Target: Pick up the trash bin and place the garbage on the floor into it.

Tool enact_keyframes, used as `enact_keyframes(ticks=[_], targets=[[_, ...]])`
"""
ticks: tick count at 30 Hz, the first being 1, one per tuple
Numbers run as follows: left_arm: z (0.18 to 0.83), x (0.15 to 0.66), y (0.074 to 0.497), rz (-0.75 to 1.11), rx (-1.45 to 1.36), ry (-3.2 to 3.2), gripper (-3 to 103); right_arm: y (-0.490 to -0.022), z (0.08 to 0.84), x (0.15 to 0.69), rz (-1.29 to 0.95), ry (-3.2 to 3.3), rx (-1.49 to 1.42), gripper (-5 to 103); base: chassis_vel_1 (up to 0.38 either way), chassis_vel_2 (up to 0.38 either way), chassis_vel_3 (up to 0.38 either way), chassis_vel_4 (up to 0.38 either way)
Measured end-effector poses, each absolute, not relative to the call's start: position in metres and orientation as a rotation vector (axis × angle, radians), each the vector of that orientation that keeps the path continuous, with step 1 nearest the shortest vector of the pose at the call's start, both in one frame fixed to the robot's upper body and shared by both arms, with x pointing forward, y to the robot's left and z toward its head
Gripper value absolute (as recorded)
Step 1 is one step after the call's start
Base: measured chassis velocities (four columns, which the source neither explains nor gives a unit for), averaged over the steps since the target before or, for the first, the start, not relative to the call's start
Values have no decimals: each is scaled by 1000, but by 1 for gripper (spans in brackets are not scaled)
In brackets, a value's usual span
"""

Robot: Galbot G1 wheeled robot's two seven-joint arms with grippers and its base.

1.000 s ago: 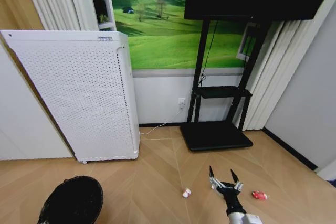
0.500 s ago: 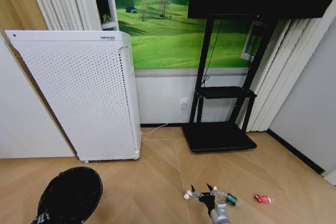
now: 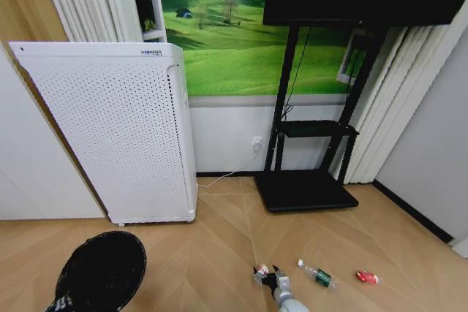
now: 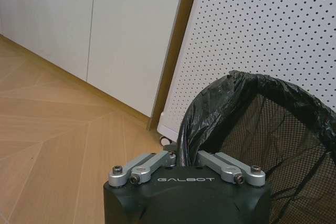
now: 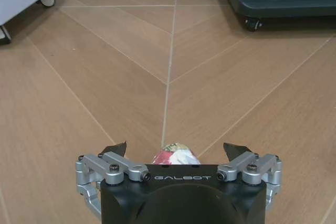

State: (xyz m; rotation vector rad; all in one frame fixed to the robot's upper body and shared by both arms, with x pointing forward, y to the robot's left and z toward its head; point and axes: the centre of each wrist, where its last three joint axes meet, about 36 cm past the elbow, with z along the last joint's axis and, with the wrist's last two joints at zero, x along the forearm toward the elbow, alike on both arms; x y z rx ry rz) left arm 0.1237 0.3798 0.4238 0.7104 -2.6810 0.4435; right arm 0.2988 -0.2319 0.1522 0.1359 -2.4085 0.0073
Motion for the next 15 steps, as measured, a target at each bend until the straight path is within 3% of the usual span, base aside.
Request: enact_keyframes(ticks=[12, 15], targets=[[427, 122, 371, 455, 690, -2690, 3, -224, 133, 310, 80, -2331, 51, 102, 0, 0, 0, 0], [428, 123, 372, 453, 687, -2693, 3, -223, 127, 308, 95, -2317, 45, 96, 0, 0, 0, 0]])
